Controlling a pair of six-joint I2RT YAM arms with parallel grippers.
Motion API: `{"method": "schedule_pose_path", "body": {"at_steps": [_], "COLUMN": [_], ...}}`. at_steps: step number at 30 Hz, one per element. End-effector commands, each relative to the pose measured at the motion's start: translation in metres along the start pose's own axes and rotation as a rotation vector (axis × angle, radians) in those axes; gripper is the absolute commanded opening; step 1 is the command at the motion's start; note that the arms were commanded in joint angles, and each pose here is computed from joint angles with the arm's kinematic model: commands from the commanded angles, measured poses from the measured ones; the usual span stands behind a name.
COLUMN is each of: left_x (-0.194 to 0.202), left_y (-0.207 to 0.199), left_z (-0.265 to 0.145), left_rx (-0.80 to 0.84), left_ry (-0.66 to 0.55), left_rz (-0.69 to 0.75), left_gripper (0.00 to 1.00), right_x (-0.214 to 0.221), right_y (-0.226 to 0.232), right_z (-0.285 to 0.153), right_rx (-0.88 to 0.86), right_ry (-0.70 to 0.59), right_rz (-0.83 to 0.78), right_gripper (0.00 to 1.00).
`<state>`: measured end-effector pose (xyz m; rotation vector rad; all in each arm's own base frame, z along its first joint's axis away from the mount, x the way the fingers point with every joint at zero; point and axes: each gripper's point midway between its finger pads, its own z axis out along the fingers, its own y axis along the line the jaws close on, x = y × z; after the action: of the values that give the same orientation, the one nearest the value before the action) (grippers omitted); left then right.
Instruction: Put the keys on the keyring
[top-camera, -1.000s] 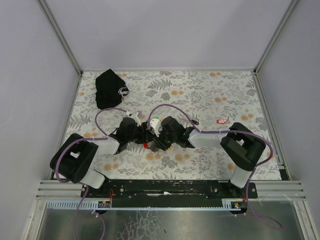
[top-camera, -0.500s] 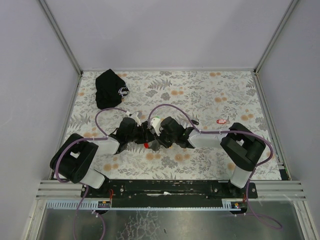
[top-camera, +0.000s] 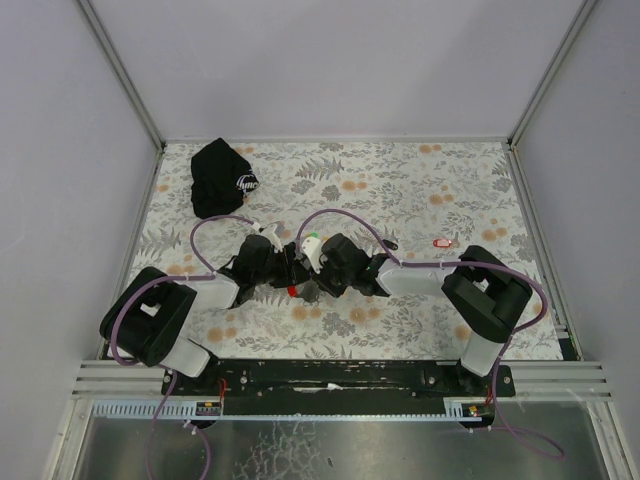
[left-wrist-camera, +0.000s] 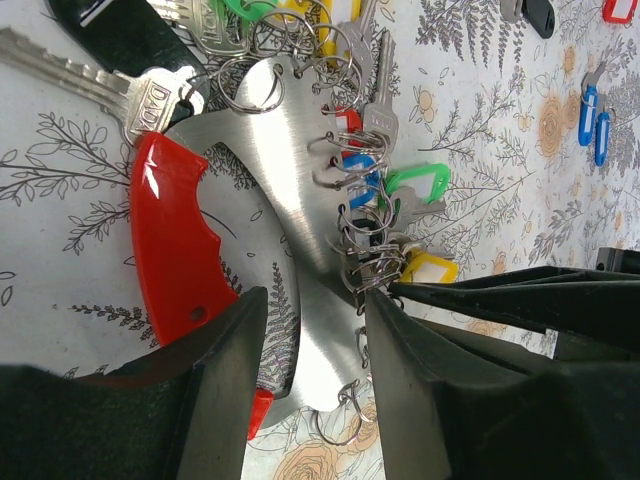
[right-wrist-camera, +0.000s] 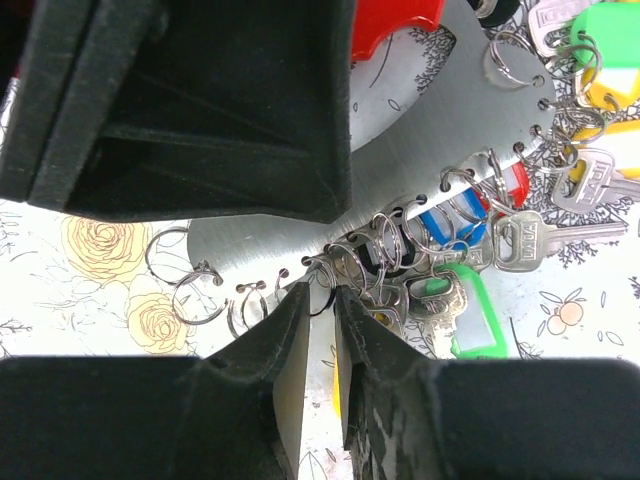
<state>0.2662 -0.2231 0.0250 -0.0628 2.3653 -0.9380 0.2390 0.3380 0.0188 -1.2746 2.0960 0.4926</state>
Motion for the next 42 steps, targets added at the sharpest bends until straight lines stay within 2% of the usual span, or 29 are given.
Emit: {"method": "schedule_pose_path", "body": {"at_steps": [1, 7, 9, 12, 15, 21, 26, 30, 36, 42], "left_x": [0.030, 0.031, 0.031, 0.032, 0.029, 0.018, 0.013, 0.007, -0.011, -0.003], "left_y": [0.030, 0.027, 0.026, 0.023, 0.015, 0.004, -0.002, -0.005, 0.009, 0.015], "left_z": [-0.003, -0.003, -0.003, -0.003, -0.003, -0.011, -0.019, -0.032, -0.061, -0.069], "left_rx": [-0.107, -0.089, -0.082, -0.059, -0.014, 0.063, 0.090, 0.081, -0.003, -0.019], "left_ry": [0.095, 0.096, 0.095, 0.096, 0.090, 0.046, 0.022, -0.027, -0.170, -0.184], "left_rz": [0.000, -0.006, -0.010, -0.022, -0.044, -0.068, -0.047, -0.052, -0.178, -0.296], "left_gripper": [0.45, 0.45, 0.45, 0.45, 0.45, 0.46, 0.48, 0.51, 0.60, 0.70], "right_x": [-0.014, -0.013, -0.014, -0.018, -0.024, -0.046, -0.042, -0.050, -0.061, -0.078], "right_y": [0.004, 0.005, 0.005, 0.005, 0.004, 0.004, 0.004, 0.004, 0.000, 0.002], "right_z": [0.002, 0.008, 0.007, 0.001, -0.007, -0.027, -0.023, -0.029, -0.035, -0.039], "right_rx": [-0.043, -0.050, -0.050, -0.048, -0.042, -0.033, -0.043, -0.040, -0.009, -0.021], "right_ry": [-0.030, -0.027, -0.030, -0.046, -0.080, -0.183, -0.154, -0.197, -0.234, -0.290], "right_rz": [-0.020, -0.021, -0.023, -0.030, -0.038, -0.052, -0.053, -0.046, -0.023, 0.026], "right_gripper": [0.24, 0.21, 0.17, 0.05, 0.01, 0.00, 0.00, 0.00, 0.00, 0.00]}}
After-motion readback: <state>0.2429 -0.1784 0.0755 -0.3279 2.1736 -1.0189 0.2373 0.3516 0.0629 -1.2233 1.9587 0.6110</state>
